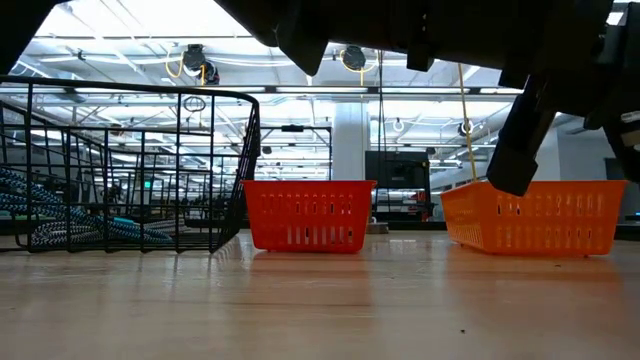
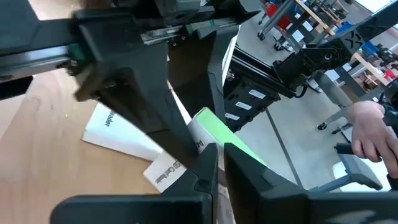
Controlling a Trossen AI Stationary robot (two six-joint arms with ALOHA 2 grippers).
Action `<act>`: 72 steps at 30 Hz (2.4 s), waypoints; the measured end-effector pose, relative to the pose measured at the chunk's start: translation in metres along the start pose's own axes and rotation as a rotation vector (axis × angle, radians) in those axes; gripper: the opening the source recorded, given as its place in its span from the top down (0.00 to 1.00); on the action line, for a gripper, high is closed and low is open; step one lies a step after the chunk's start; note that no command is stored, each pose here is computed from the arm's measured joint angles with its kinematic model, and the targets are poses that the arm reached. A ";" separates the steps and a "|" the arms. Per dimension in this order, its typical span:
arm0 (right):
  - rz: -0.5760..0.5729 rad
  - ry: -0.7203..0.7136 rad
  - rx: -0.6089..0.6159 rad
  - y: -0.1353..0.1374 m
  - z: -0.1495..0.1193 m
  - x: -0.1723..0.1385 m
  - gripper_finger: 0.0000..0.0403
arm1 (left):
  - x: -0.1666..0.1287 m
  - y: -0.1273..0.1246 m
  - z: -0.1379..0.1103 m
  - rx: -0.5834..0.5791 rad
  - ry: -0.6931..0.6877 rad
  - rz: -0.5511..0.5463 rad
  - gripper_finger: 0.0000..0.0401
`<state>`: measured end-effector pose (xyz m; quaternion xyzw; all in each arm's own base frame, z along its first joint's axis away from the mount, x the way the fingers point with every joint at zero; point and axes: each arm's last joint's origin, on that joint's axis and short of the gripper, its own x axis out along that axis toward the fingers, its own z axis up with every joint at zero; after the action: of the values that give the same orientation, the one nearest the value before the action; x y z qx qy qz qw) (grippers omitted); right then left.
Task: Pick and place items into bin
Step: Put the white card reader box into the orange basket
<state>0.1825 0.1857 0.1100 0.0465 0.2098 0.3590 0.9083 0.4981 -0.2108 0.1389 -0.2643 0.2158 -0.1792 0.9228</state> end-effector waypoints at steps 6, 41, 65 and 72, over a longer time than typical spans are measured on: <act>0.005 0.001 -0.002 0.000 0.000 0.000 0.90 | 0.000 0.000 0.000 0.013 0.020 -0.030 0.92; -0.176 -0.182 0.045 -0.003 0.015 -0.001 0.90 | -0.142 -0.114 0.006 0.328 -0.142 0.351 0.92; -0.972 -0.356 0.035 -0.011 0.056 -0.057 0.89 | -0.280 -0.082 -0.035 0.350 -0.441 0.048 0.92; -1.093 -0.313 0.035 -0.014 0.052 -0.066 0.89 | -0.281 -0.084 -0.037 0.353 -0.435 0.027 0.92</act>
<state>0.1694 0.1348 0.1767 -0.0013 0.0724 -0.1780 0.9814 0.2250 -0.1683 0.2436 -0.1288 -0.0182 -0.1406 0.9815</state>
